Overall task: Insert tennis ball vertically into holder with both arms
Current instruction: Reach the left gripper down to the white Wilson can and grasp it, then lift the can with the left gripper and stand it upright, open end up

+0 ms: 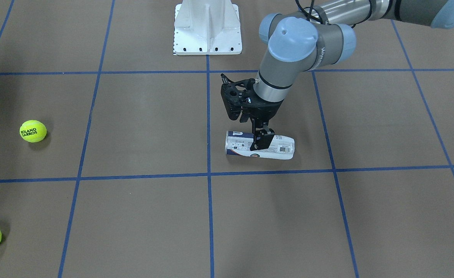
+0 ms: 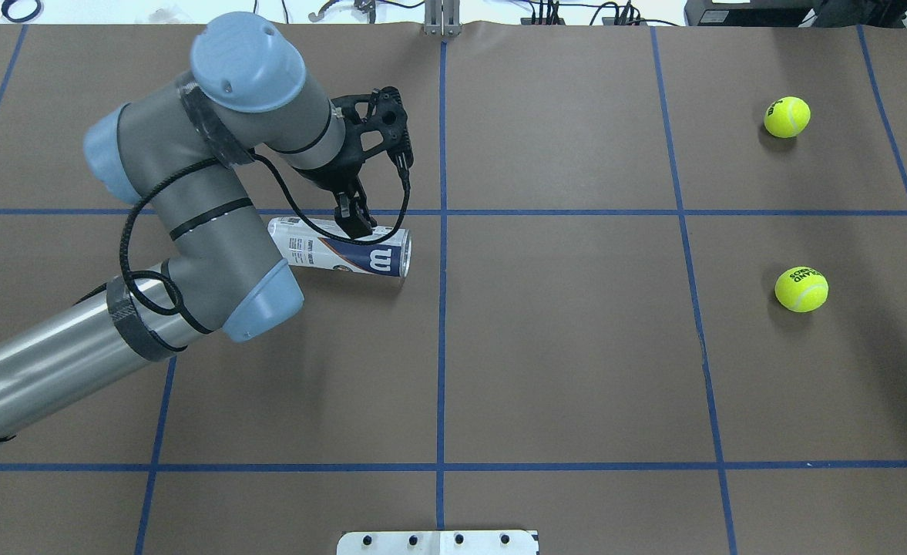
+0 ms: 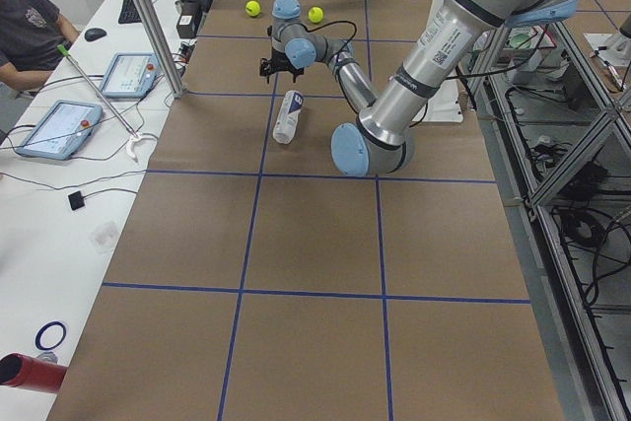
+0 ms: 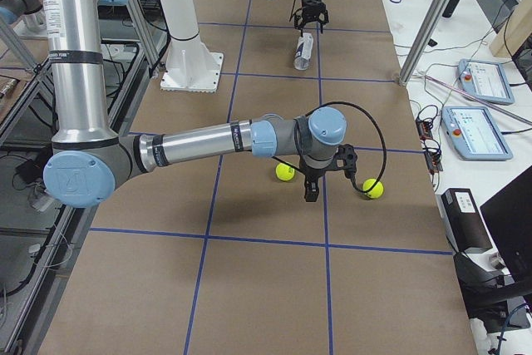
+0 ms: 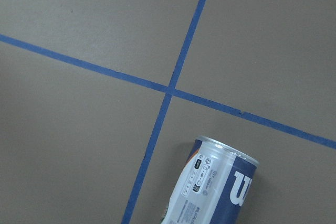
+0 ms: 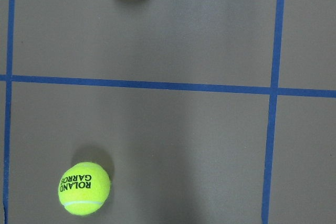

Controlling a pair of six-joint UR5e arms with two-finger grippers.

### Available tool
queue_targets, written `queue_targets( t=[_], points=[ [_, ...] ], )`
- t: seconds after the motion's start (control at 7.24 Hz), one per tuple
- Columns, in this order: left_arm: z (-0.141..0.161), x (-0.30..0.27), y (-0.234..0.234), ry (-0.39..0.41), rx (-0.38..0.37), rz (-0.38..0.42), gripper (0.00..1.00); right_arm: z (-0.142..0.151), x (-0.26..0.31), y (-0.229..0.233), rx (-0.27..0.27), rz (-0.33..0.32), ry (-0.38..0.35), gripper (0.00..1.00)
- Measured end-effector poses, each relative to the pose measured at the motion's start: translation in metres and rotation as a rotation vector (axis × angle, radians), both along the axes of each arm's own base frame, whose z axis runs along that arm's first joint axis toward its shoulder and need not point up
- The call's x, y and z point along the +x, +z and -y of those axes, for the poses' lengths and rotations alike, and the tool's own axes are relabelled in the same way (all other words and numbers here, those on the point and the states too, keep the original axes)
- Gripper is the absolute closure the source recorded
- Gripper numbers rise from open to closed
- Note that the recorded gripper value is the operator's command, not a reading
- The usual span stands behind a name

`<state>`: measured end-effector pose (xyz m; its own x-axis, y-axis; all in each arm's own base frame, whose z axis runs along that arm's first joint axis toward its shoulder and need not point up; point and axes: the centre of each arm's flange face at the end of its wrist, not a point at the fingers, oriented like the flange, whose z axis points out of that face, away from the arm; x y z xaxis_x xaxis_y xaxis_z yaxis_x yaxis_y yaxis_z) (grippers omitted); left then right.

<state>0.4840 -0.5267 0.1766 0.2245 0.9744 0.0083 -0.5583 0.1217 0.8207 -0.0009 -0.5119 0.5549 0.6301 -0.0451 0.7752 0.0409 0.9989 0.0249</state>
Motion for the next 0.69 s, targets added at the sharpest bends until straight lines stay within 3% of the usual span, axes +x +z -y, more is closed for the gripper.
queue_targets(
  t=[0.28, 0.69],
  points=[
    [-0.01, 0.025, -0.002, 0.066, 0.104, 0.063, 0.01, -0.003, -0.001, 0.002, -0.011, 0.024, -0.002, 0.0],
    [-0.033, 0.054, -0.002, 0.093, 0.216, 0.148, 0.0, -0.009, -0.001, 0.01, -0.035, 0.028, 0.001, 0.0]
  ],
)
